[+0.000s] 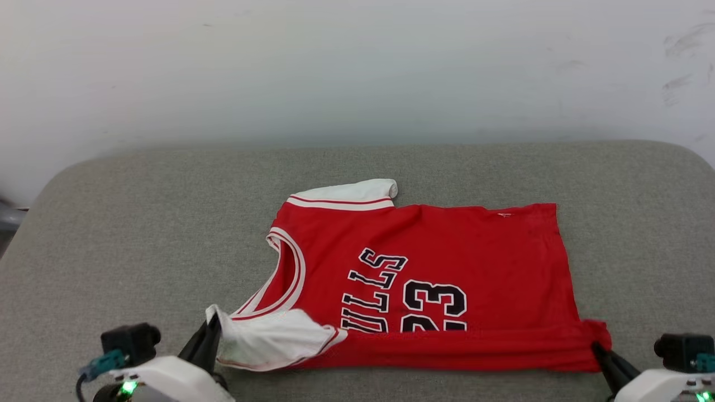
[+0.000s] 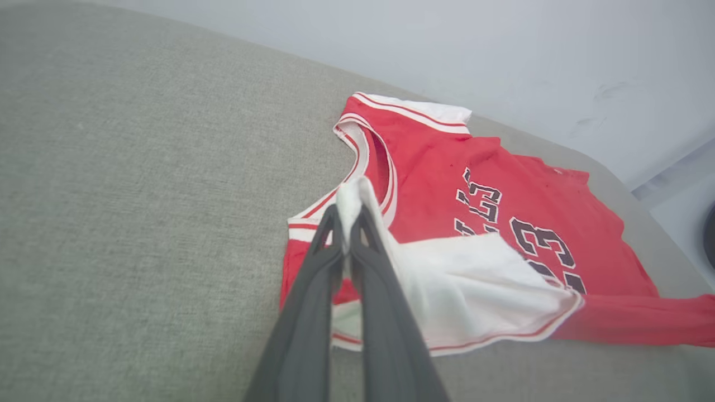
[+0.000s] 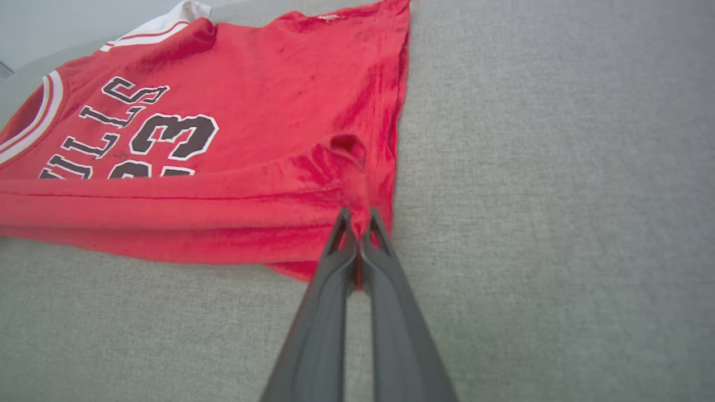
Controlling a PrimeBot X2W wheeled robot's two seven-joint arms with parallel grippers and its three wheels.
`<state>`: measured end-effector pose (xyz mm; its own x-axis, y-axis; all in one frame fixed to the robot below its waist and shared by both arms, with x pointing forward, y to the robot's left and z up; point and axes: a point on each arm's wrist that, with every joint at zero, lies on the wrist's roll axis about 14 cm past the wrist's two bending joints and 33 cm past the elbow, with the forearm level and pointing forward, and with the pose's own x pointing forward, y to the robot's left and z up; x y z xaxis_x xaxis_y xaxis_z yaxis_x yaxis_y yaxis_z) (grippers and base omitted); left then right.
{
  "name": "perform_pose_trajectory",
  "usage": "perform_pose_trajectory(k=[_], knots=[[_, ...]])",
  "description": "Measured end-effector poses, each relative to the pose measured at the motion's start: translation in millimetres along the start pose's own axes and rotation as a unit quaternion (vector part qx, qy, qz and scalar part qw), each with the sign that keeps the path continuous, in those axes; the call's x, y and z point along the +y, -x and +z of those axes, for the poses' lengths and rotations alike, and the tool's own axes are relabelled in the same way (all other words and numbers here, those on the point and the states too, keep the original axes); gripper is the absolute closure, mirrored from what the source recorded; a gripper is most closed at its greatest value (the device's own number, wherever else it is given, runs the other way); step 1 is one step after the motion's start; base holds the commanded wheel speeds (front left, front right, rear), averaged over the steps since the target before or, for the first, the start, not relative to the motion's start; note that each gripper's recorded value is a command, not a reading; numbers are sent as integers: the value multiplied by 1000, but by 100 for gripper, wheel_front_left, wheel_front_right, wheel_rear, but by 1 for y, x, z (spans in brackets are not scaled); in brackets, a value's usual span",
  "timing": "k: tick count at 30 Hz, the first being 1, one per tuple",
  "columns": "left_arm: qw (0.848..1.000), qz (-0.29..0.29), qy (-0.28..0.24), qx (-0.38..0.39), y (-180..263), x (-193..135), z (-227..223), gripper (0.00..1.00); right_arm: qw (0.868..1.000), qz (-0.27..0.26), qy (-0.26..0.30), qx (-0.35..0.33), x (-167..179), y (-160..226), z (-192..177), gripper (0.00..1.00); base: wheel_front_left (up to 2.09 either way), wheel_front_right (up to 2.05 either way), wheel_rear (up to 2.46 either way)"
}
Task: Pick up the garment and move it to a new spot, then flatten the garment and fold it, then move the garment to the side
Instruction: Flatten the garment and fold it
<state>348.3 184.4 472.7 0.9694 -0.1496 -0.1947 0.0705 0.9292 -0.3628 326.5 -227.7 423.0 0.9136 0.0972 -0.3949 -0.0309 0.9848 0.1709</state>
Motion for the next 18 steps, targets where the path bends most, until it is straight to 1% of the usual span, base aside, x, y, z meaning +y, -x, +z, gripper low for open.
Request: perform_pose_trajectory(k=[3,5,7,8,12,18], knots=[[1000,-22,-8,-4,-20,-13,6,100,1000,3,11,-2,3,-11,13,100,0,0,0],[999,-28,-17,2,-32,-15,5,100,1000,7,15,2,6,-19,18,100,0,0,0],[999,-32,-16,3,-43,-18,5,100,1000,8,19,5,8,-26,22,100,0,0,0],[999,-34,-15,9,-61,-18,3,100,1000,9,23,14,8,-40,25,100,0,0,0],[999,-30,-13,28,-81,-17,-9,100,999,8,24,35,7,-55,17,100,0,0,0],[997,-10,4,81,-96,-5,-45,100,998,2,14,63,4,-70,-3,100,0,0,0]])
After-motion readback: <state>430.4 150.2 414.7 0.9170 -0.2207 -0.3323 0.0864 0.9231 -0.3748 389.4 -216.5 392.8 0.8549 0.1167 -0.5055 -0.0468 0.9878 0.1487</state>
